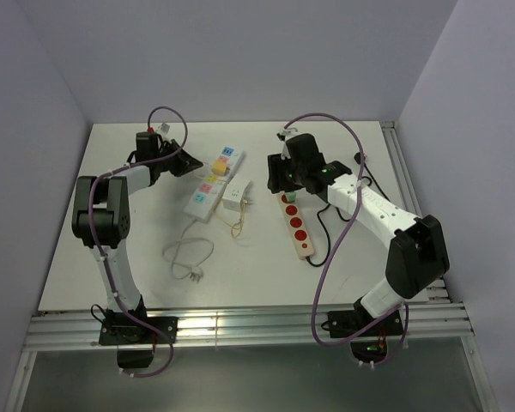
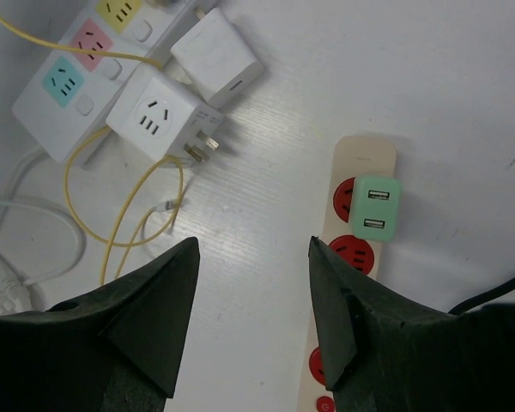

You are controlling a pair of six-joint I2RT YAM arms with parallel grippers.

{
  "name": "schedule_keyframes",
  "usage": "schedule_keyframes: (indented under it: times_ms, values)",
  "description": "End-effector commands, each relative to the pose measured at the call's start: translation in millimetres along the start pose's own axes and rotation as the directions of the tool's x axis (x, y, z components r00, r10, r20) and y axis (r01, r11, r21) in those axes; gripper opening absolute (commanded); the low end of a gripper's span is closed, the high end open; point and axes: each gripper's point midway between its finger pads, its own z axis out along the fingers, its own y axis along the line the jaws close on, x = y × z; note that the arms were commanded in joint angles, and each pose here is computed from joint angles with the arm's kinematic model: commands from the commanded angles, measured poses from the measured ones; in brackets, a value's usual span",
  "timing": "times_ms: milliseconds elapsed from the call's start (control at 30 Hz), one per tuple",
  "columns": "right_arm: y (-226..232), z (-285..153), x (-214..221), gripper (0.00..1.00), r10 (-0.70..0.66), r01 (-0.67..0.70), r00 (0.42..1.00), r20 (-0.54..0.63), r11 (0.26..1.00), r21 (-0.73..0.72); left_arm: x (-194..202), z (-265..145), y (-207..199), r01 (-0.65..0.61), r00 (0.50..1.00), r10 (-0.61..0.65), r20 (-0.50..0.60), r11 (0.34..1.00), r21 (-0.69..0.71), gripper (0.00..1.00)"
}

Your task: Insert the plug

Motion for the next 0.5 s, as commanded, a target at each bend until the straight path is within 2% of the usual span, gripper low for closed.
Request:
schedule_keyframes:
  times_ms: [0,300,467]
  values:
    - [12.1,-7.9,-28.7,0.61,0.005,-0.003,0.998,0.069,1.000,-0.028,-21.4,-29.0,-71.7,-0.181,0.980,0.172,0.103,0.981,0.075,0.00]
    - [12.4,-20.1,-32.5,0.60,0.032,-0.030,0.997,0.074,0.999,-0.022,2.3,-66.0,-153.5,-0.322,0.932,0.314,0.183,0.947,0.018,0.00]
    - [1.4,-32.9,-41.2,0.58,0.091,-0.095,0.992,0.085,0.994,0.054,41.1,-72.5,-191.4,-0.377,0.915,0.368,0.167,0.926,0.025,0.00]
